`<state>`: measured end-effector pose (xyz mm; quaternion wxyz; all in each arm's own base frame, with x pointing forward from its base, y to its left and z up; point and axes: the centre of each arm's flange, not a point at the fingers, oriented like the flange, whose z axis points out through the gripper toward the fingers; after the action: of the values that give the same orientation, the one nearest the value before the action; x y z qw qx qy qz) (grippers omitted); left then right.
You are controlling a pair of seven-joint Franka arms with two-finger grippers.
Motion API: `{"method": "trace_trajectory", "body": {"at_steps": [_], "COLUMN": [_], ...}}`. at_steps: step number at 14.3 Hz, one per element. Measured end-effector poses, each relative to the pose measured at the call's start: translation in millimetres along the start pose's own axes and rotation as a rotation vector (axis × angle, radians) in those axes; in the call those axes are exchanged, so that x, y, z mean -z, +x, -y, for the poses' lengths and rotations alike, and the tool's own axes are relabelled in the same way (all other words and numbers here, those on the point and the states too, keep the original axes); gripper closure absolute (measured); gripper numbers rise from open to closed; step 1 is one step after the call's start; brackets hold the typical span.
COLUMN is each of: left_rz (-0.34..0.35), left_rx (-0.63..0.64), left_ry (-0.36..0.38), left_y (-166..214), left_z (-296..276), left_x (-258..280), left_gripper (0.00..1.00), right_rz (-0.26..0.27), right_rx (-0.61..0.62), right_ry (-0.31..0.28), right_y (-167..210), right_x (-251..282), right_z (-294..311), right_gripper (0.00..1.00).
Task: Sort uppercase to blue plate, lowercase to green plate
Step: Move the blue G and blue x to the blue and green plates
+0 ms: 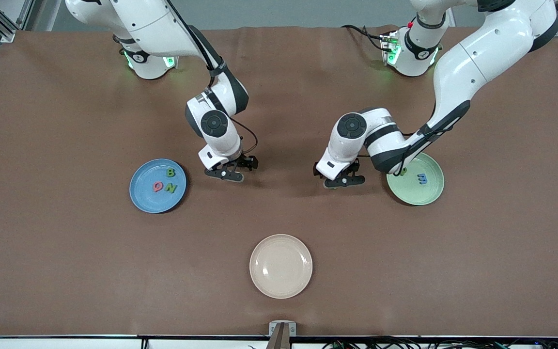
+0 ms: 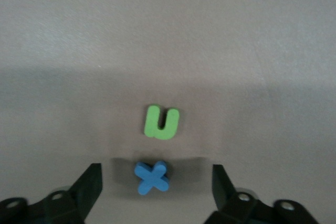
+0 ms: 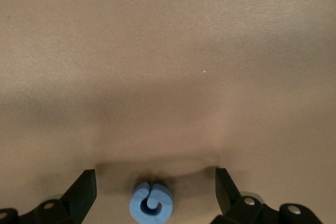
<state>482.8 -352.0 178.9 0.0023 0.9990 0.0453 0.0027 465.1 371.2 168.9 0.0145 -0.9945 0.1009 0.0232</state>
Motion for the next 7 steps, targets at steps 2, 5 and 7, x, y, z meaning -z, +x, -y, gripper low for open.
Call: {"method": "trace_trajectory", "body": {"at_steps": [2, 5, 7], "left_rz": [0.007, 0.016, 0.017], "left_rx": [-0.002, 0.003, 0.006], "left_ry": [0.0, -0.002, -0.004], "left_y": [-1.9, -2.3, -1.5], "left_z": [-0.9, -0.7, -1.1], "left_x": [-3.3, -5.5, -4.8], "left_gripper": [0.16, 0.33, 0.47], "right_rz": [-0.003, -0.002, 0.003], "right_rx": [0.002, 0.009, 0.011], "right_ry": [0.004, 0.002, -0.003], "right_y": [-0.5, -4.7, -9.5], "right_x": [0.9, 0.9, -0.2], "right_z": [2.9, 6.8, 9.5], "right_gripper": [0.03, 0.08, 0.09]}}
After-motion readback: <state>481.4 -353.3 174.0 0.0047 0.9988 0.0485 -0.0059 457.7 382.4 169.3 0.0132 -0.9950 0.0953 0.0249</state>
